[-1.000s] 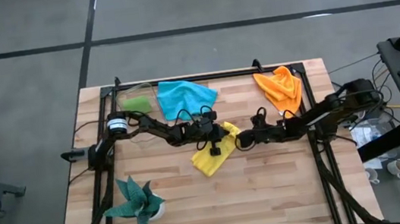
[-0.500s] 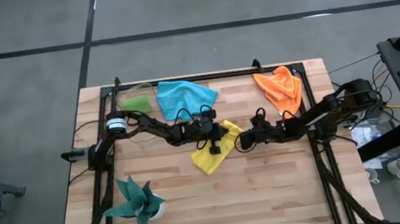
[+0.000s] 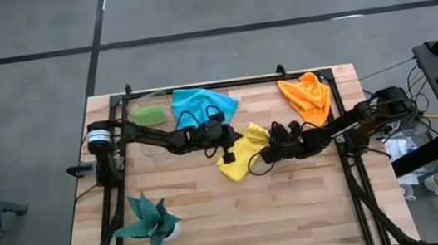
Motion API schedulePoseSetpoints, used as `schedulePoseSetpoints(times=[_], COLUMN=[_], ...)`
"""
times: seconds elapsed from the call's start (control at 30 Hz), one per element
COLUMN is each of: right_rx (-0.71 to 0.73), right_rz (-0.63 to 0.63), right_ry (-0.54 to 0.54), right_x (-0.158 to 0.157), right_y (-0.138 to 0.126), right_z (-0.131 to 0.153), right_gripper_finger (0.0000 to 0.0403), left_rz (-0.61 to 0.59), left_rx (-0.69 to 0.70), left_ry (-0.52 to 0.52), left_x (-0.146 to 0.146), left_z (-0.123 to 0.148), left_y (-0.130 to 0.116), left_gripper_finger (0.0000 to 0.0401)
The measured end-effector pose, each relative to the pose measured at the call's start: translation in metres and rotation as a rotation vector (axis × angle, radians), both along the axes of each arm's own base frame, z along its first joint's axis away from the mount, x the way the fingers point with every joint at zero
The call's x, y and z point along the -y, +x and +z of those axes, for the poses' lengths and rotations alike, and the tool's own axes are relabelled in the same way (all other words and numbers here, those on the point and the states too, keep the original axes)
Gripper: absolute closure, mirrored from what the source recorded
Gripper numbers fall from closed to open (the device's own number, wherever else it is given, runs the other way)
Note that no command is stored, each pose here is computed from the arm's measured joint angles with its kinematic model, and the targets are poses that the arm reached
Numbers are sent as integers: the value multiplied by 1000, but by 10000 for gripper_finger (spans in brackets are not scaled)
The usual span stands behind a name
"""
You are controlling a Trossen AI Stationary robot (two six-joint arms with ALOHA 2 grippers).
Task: Roll microfiber towels into tight, uniform cylinder then place into a basket
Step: Roll the yellow microfiber towel
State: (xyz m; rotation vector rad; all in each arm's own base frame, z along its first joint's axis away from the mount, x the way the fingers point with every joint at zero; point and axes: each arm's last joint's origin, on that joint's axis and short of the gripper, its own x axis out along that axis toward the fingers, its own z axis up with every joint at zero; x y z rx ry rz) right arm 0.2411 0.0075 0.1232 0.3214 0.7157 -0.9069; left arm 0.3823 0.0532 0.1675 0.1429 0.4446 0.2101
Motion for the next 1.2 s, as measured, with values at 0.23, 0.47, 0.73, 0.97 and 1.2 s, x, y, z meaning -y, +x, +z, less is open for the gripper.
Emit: schedulePoseSetpoints(times=[0.23,0.47,0.73,0.97,1.2], right_rx=[3,-5,-40,-89,-123], right_rz=[-34,-45,-49,-47,-60], right_ry=[-78,-102,-134,-229,-291], right_x=[-1,-1,-1,-2,-1], right_y=[3,10,22,37,40], right_z=[5,0,-7,-11,-7], right_gripper_finger=[391,391,391,392,392], left_rz=[62,19,28,33,22], left_rx=[64,83,59,61,77], left_ry=[-230,-276,-336,-364,-404], left_x=[17,39,48,53,62], left_z=[-30,-56,-85,-89,-86], left_y=[-21,-12,7,10,11], left_gripper_finger=[401,401,401,401,401])
